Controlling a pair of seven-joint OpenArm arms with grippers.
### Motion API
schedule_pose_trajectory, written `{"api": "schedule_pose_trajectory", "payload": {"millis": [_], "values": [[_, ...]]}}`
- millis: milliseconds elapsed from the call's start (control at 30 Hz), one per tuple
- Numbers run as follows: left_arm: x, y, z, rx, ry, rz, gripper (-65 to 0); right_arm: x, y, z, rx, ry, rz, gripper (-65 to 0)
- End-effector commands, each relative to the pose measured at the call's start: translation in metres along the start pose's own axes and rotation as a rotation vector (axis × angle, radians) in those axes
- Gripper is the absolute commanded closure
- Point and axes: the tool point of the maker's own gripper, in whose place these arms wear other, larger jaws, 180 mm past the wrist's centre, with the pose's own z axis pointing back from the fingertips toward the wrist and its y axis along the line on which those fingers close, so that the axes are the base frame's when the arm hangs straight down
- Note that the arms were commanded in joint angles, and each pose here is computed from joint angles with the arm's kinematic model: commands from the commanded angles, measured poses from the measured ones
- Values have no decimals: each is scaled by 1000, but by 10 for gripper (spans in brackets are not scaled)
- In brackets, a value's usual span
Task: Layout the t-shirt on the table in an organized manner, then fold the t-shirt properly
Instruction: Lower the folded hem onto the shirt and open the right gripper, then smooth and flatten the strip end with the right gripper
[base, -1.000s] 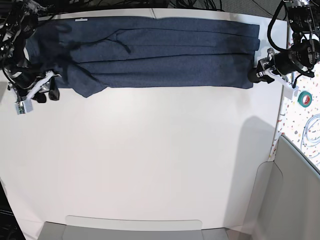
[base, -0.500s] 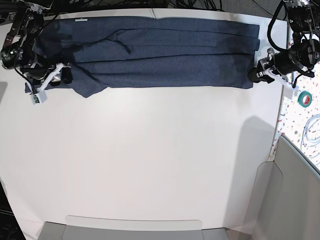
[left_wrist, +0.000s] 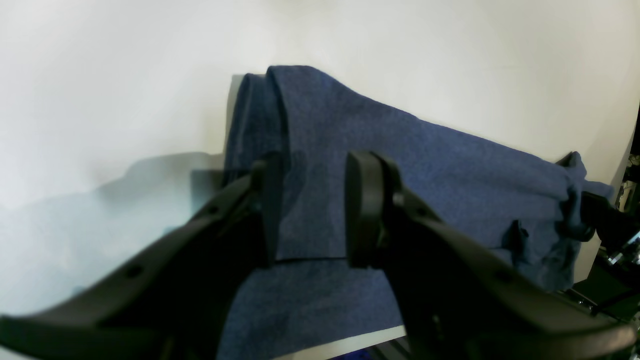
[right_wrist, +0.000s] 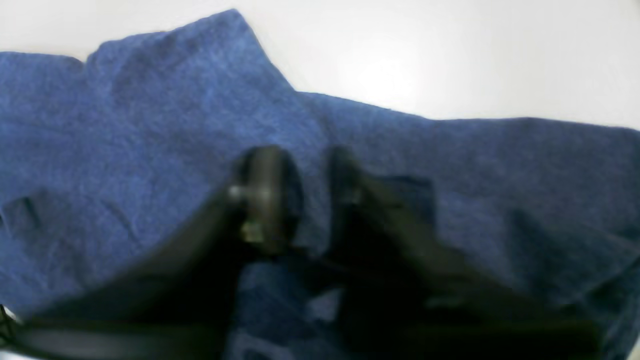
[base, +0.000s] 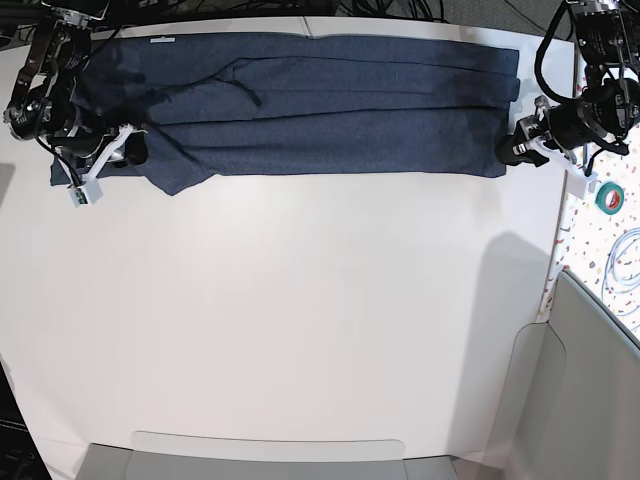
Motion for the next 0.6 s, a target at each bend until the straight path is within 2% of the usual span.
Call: {"api": "schedule_pose_trajectory", "payload": {"millis": [0,233,433,567], "values": [[10,-4,6,-8,-28,-25,-211,12,-3,6,-6,-29,29,0],[10,-4,5,-9,-28,-22,-211,19,6,9,0,-39,83,0],[10,-4,5,-8,-29,-21,-211,39,33,37,-26,-119,219,0],[10,-4,5,-9,-29,-20,-211,35,46,48,-31,-125,269,0]]}}
